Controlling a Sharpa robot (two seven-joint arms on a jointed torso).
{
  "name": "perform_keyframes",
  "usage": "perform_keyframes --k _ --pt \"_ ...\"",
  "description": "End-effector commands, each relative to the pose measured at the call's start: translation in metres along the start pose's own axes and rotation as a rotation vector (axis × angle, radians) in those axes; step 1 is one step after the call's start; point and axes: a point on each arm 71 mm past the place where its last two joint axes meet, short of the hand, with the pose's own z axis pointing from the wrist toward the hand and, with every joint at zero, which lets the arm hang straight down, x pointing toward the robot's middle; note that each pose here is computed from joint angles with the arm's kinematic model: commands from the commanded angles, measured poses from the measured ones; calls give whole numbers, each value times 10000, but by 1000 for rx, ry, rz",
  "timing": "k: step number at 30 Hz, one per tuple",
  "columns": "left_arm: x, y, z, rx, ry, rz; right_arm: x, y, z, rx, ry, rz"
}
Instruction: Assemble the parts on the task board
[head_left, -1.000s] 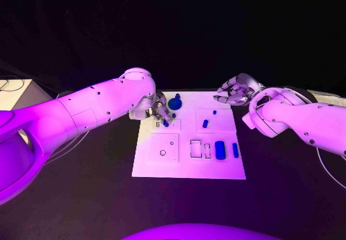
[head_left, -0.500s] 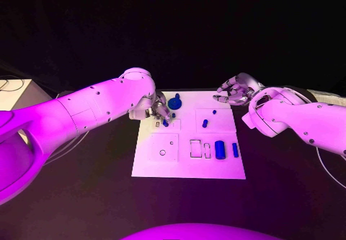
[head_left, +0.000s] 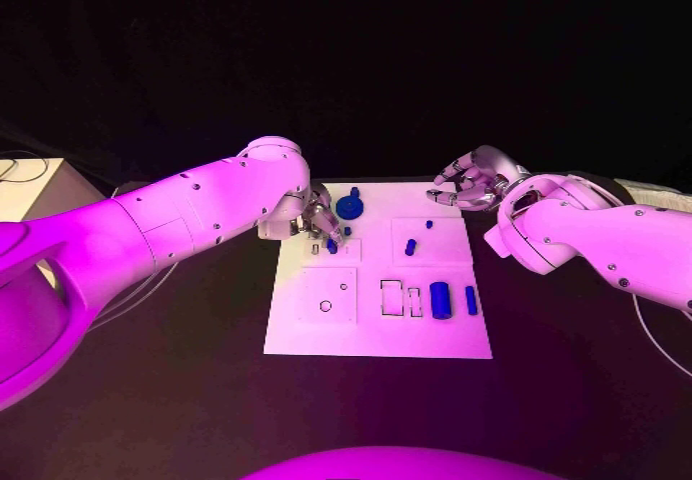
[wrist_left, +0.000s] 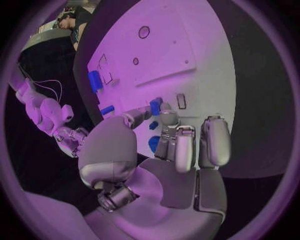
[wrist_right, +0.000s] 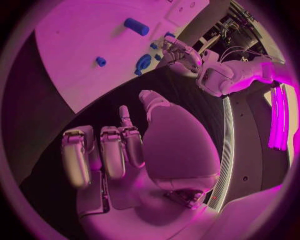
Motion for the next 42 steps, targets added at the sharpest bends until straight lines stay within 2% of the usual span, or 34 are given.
perform_keyframes --k 1,42 --pt "93 -20 39 3 42 12 4 12 -4 -11 6 -11" --pt "118 -9 12 6 54 35 -2 16 -2 -17 1 -21"
